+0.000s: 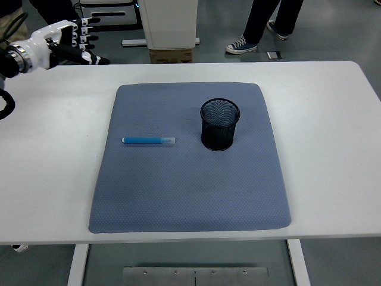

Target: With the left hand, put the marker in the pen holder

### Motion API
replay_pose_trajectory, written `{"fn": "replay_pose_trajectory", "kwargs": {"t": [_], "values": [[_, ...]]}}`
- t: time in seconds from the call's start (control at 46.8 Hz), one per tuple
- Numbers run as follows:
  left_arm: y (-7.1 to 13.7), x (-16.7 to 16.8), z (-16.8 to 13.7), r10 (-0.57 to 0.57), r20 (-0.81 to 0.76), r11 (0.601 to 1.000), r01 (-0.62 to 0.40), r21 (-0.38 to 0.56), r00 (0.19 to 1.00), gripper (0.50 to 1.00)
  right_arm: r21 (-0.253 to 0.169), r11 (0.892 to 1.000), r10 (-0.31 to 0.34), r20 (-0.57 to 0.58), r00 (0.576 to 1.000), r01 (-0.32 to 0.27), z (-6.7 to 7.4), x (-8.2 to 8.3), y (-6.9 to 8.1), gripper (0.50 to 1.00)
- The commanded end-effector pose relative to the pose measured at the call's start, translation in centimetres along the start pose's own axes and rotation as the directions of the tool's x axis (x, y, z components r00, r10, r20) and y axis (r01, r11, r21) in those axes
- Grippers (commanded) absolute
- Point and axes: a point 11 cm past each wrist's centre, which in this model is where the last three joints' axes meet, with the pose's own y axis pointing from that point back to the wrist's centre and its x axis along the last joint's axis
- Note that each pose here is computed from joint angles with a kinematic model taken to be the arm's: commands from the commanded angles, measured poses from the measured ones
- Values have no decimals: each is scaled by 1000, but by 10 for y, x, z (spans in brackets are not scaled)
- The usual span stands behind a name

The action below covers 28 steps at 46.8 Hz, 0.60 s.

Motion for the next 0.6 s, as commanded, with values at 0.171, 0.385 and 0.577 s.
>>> {"fn": "replay_pose_trajectory", "kwargs": {"t": [0.171, 0.385, 0.577], "values": [[-1, -20, -13, -107, 241, 992, 86, 95, 965, 1000, 0, 1000, 0, 0, 1000, 0, 0, 0, 0, 1000], [-4, -36, -26, -195, 376, 975, 138, 174, 906, 1000, 0, 1000, -1, 0, 1000, 1, 0, 0, 0, 1000], [-14, -54, -19, -235, 399, 968, 177, 175, 886, 1000, 0, 1000, 0, 0, 1000, 0, 0, 0, 0, 1000]]}}
